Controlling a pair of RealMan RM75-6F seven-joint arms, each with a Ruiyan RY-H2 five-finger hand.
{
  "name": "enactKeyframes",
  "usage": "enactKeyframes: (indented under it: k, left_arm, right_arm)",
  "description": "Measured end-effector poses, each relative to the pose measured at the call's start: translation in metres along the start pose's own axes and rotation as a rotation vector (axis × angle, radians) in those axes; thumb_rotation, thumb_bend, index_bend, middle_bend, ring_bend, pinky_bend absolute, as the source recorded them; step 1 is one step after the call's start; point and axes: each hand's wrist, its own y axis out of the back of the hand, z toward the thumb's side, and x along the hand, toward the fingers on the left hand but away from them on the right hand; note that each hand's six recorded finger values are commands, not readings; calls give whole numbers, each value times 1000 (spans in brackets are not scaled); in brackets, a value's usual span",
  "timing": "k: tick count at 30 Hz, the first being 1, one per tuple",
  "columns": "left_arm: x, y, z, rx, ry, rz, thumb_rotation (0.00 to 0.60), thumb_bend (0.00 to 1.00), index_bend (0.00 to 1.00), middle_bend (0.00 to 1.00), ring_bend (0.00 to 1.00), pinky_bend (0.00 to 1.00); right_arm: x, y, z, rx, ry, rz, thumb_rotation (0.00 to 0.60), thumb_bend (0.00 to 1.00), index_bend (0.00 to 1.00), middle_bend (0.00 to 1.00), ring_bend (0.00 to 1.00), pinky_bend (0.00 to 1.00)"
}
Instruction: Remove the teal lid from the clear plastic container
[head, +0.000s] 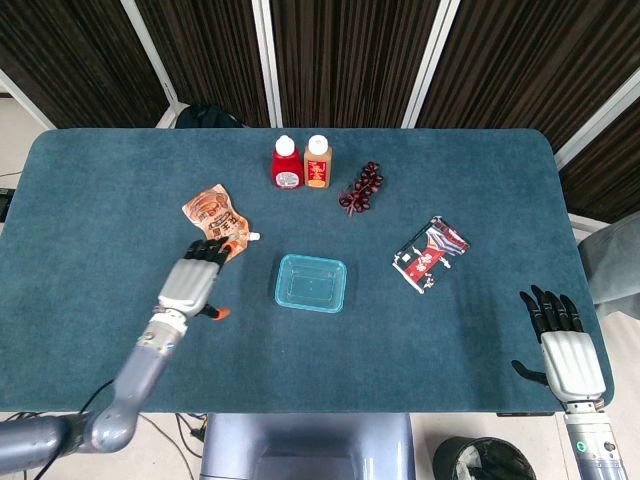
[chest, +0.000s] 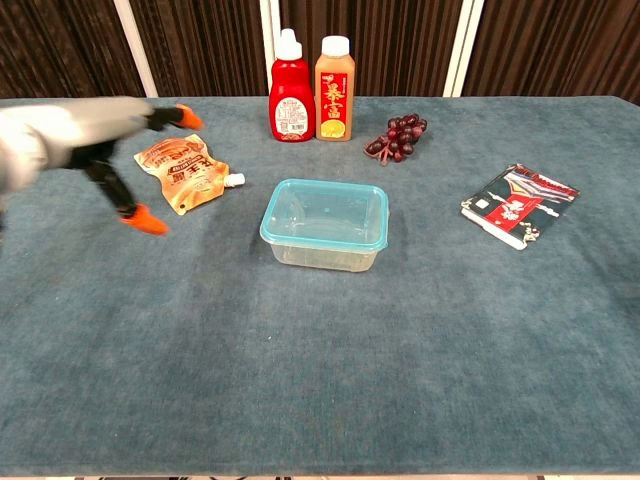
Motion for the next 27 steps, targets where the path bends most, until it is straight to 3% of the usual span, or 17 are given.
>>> enactKeyframes:
  k: [11,27]
  left_arm:
    - [48,-17,69,46,-27,-84,600,0,0,0,0,0]
    - [86,-27,121,32,-40,-138,600,0,0,0,0,0]
  right_arm:
    - [-4,-3,-3,-28,-32,11,600,192,0,0,0,0]
    - [-6,-7,-5,-59,-63,40,600,191,0,0,0,0]
